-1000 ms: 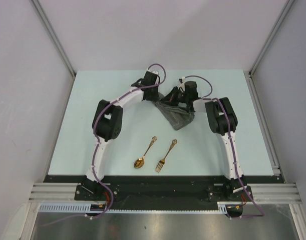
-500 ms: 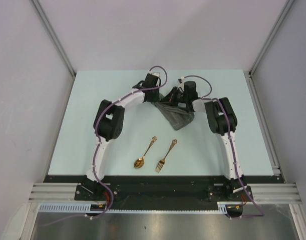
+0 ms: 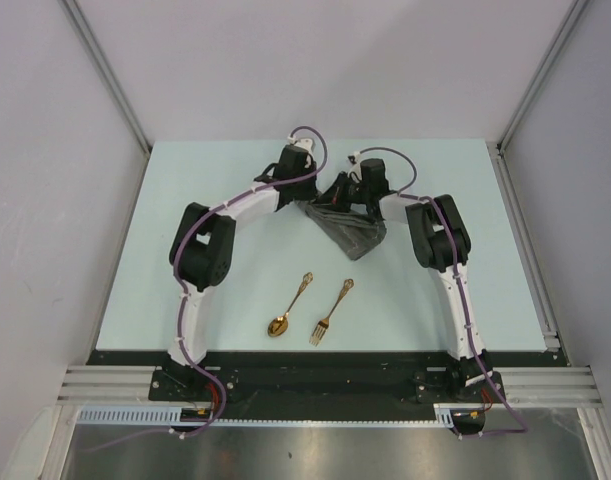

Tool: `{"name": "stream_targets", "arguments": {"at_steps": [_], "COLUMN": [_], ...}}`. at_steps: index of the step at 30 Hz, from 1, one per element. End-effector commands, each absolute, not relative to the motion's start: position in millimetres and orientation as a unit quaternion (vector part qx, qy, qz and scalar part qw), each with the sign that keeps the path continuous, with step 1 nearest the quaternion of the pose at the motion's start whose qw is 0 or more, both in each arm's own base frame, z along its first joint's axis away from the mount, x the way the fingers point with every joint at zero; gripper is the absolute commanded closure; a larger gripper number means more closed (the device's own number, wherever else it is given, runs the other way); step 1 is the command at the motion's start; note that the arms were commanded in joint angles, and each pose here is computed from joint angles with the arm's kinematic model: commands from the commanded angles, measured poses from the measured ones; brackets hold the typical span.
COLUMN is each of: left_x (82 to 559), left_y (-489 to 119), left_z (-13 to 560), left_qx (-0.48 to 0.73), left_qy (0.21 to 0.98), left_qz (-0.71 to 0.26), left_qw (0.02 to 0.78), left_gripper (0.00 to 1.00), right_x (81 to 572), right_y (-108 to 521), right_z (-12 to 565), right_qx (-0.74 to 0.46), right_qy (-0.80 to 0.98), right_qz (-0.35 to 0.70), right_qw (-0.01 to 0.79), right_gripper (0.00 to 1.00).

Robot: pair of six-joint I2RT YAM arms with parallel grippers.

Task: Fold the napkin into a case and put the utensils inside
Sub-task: Stuff the top corner of the smaller-rectangle-folded napkin into the folded napkin.

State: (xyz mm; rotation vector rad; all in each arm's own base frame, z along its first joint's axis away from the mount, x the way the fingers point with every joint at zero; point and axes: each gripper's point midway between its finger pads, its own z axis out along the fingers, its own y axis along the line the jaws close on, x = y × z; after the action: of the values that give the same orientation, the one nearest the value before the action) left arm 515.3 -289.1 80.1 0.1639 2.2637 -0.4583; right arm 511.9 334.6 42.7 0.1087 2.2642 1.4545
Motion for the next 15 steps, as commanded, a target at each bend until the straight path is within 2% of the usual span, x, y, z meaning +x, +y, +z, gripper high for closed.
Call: {"name": "stream_targets", "arguments": {"at_steps": [1,6,10,11,12,14,15], "left_x": [517,515,510,512,511,510,510], "left_y": [-298,-288,-279,-280,-277,-272,-271], "left_z": [109,103,97,101,100,92,88], "left_qx": [0.05,0.043,0.03,0.023,0.02,0.022,0.024], "left_qy": [0.878,0.891,0.896,0.89,0.89,0.897,0.901], "left_qz": [-0.225,-0.2,-0.213,-0.225,-0.225,-0.21,-0.202], "left_qw": [0.42,0.406,0.389,0.396,0.396,0.389,0.382], "left_gripper": [1.0,1.0,0.82,0.71,0.66,0.58,0.58], "right_x": [514,516,519,519,518,518,518], "right_y": [346,342,338,338,339,338,338], "right_z": [66,61,64,62,63,63,62], "right_qx": [0.013,0.019,0.018,0.022,0.022,0.022,0.022], "right_qy": [0.808,0.815,0.815,0.816,0.816,0.816,0.817], "right_qz": [0.543,0.531,0.528,0.528,0.528,0.527,0.526], "right_qw": [0.23,0.233,0.239,0.234,0.233,0.236,0.235], "right_gripper": [1.0,1.0,1.0,1.0,1.0,1.0,1.0]}}
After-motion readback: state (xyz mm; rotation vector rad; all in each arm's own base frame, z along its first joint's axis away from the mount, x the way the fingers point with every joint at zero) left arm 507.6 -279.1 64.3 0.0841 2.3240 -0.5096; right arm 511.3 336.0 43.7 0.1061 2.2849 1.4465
